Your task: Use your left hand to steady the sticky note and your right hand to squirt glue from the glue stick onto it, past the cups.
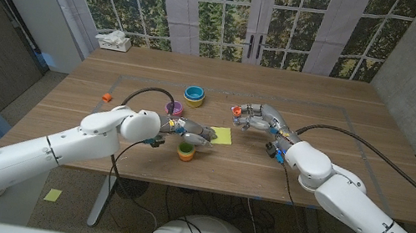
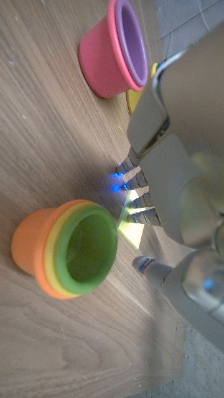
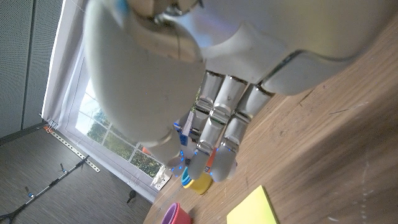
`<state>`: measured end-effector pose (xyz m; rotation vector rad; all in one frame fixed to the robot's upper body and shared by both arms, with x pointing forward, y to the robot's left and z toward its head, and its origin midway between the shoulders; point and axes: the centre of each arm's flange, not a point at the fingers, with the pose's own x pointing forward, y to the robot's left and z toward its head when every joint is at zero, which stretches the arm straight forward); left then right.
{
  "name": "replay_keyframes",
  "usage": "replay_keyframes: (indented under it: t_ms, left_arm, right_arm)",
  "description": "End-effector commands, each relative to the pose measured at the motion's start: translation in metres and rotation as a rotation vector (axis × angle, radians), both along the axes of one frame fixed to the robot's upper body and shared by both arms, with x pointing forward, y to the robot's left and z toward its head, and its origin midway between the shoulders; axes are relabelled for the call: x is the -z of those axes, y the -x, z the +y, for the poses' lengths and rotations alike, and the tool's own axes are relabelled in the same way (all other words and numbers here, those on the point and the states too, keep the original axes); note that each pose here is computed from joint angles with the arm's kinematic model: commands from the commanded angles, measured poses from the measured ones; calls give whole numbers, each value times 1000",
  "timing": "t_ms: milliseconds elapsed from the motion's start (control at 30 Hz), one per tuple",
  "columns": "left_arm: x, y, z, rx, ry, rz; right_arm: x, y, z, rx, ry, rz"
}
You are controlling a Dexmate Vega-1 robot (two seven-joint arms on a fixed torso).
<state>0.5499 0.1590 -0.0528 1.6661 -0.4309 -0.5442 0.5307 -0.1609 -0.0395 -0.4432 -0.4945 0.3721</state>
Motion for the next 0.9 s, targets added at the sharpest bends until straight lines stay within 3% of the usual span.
replay_keyframes:
  t_ms: [33,500,900]
  left_arm:
    - [2,-9,-6,-76,-81,32]
    - [0,-13,-8,-79,-100,35]
    - [-1,-15,-7,-75,-95,47]
  right_arm:
    - [-3,-8,0,-22,-5,20]
    - [-5,-33,2,-74,-33,150]
    - [-4,-54,1,-85,-84,220]
